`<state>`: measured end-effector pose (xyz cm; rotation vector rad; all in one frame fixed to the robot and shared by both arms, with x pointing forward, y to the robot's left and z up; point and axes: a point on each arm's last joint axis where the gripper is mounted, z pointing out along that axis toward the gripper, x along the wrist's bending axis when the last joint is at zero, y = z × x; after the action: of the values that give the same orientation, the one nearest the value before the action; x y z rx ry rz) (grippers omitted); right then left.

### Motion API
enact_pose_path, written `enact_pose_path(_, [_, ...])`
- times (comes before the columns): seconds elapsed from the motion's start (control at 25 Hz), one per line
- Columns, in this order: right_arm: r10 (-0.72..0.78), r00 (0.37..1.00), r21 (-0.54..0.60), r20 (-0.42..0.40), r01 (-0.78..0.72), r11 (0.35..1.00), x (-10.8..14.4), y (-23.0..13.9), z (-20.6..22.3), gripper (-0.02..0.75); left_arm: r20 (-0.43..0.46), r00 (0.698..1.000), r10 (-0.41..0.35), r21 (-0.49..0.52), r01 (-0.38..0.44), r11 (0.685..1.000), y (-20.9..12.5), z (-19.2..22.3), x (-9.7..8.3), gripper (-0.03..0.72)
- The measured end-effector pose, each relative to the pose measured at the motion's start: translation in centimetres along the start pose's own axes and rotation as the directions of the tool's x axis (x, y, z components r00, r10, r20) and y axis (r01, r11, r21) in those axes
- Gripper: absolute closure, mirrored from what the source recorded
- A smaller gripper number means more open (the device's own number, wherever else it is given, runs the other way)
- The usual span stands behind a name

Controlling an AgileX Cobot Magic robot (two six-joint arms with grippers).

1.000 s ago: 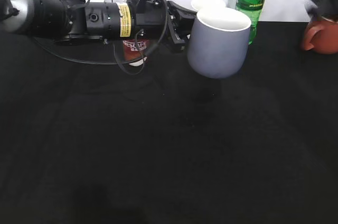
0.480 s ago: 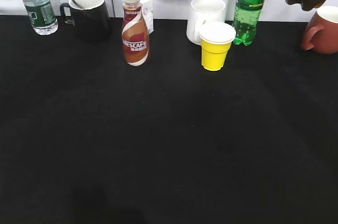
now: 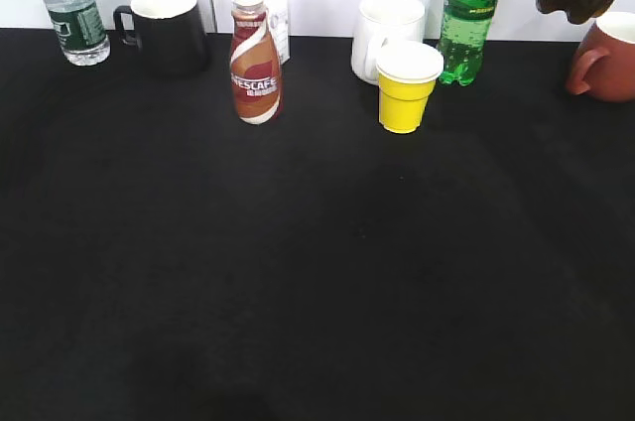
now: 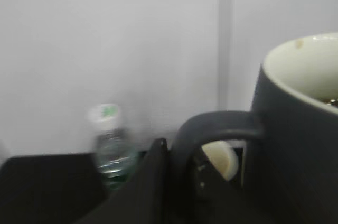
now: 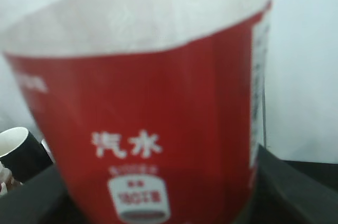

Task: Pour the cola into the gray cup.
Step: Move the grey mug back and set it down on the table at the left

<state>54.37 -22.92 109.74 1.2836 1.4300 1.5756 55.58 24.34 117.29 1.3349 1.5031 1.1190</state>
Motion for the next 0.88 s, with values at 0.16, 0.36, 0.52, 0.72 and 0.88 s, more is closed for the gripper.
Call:
enact_pose_path(0.16, [-0.002,1.000,0.000,0.000,0.002,1.000,0.0,0.0,0.0,0.272,-0.200,0.965,-0.172,-0.215,0.128,0.968,1.3,-0.1,2.9,0.640])
enact_pose_path(0.36, [-0.050,0.999,0.012,-0.015,0.050,0.999,0.1,-0.1,0.0,0.272,-0.218,0.960,-0.177,-0.143,0.148,0.979,-6.0,0.6,1.7,0.640])
enact_pose_path(0.52, [-0.067,0.998,0.016,-0.021,0.067,0.998,0.2,-0.2,0.0,0.272,-0.245,0.961,-0.128,-0.114,0.103,0.988,-8.2,-0.2,0.3,0.640])
enact_pose_path(0.72, [-0.092,0.995,0.021,-0.030,0.093,0.995,0.2,-0.2,0.0,0.272,-0.272,0.954,-0.125,-0.062,0.113,0.992,-12.0,-0.8,-0.4,0.640])
enact_pose_path(0.88, [-0.144,0.988,0.029,-0.049,0.146,0.989,0.4,-0.3,0.0,0.272,-0.261,0.964,-0.044,0.059,0.061,0.996,-15.3,1.5,-1.7,0.640])
